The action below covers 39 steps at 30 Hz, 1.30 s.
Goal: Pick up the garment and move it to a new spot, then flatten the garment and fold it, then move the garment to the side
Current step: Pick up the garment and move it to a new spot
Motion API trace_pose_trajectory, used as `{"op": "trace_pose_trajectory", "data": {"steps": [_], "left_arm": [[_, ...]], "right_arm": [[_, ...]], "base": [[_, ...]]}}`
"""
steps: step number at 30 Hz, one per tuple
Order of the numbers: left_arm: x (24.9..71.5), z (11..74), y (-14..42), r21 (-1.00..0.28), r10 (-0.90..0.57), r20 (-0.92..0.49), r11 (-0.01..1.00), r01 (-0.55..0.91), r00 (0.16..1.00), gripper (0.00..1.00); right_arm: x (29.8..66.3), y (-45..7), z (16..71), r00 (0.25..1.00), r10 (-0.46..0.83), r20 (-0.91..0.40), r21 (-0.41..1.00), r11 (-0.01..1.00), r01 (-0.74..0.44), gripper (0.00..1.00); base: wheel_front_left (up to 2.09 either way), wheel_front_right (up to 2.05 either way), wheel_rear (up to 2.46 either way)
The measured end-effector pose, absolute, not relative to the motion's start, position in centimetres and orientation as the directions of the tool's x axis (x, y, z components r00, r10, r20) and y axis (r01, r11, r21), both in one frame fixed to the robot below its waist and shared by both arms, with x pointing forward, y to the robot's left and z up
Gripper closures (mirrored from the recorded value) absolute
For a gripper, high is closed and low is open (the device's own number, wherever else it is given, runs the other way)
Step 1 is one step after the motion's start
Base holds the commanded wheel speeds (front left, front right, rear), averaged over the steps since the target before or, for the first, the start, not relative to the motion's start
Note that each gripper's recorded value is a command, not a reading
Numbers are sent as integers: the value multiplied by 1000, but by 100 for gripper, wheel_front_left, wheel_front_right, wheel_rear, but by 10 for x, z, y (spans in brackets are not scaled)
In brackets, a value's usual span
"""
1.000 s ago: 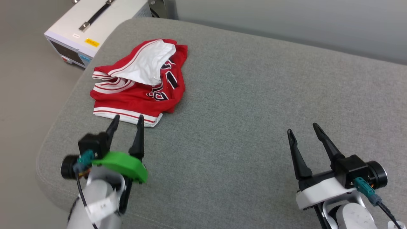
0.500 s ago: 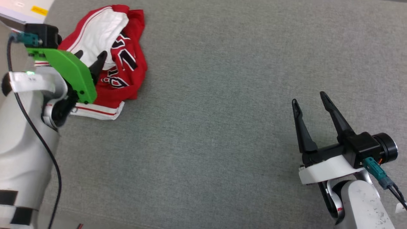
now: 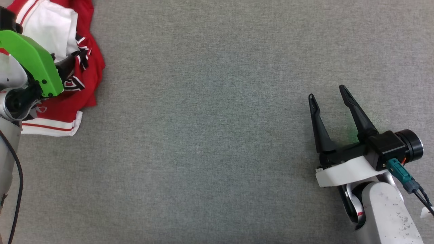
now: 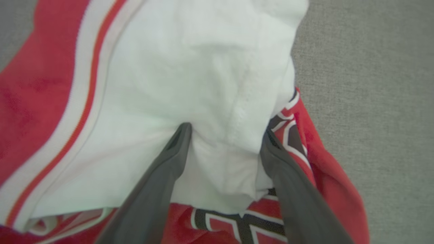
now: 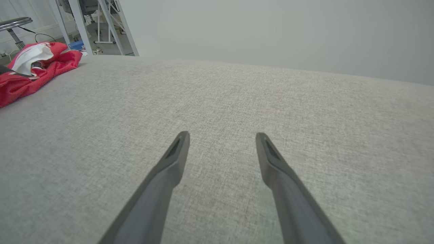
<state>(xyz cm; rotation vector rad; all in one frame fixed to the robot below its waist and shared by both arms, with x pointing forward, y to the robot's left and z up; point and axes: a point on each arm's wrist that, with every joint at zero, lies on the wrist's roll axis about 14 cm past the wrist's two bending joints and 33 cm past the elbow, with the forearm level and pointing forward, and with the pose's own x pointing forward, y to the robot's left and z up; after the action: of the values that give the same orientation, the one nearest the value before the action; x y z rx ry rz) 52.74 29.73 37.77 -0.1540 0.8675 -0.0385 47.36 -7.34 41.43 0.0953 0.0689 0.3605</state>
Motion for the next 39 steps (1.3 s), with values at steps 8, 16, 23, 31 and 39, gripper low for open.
{"op": "trace_pose_trajectory", "data": {"steps": [8, 16, 23, 31, 39], "left_arm": [[534, 367, 300, -169, -93, -747, 984, -53, 658, 100], [548, 420, 299, -138, -72, -554, 990, -7, 829, 100], [553, 498, 290, -77, -93, -316, 994, 72, 944, 100], [544, 587, 228, 14, -226, -62, 974, 227, 972, 100], [514, 604, 109, 0, -446, 27, 895, 447, 894, 100]], "right_arm": [[473, -86, 406, 942, 325, -78, 95, 943, -318, 0], [471, -87, 427, 947, 319, -40, 87, 945, -315, 0], [458, -94, 452, 954, 300, 0, 89, 950, -298, 0], [439, -115, 487, 969, 240, 65, 84, 966, -245, 0], [420, -156, 515, 984, 123, 126, 94, 986, -135, 0]], "base": [[0, 0, 0], [0, 0, 0], [0, 0, 0], [0, 0, 0], [0, 0, 0]]}}
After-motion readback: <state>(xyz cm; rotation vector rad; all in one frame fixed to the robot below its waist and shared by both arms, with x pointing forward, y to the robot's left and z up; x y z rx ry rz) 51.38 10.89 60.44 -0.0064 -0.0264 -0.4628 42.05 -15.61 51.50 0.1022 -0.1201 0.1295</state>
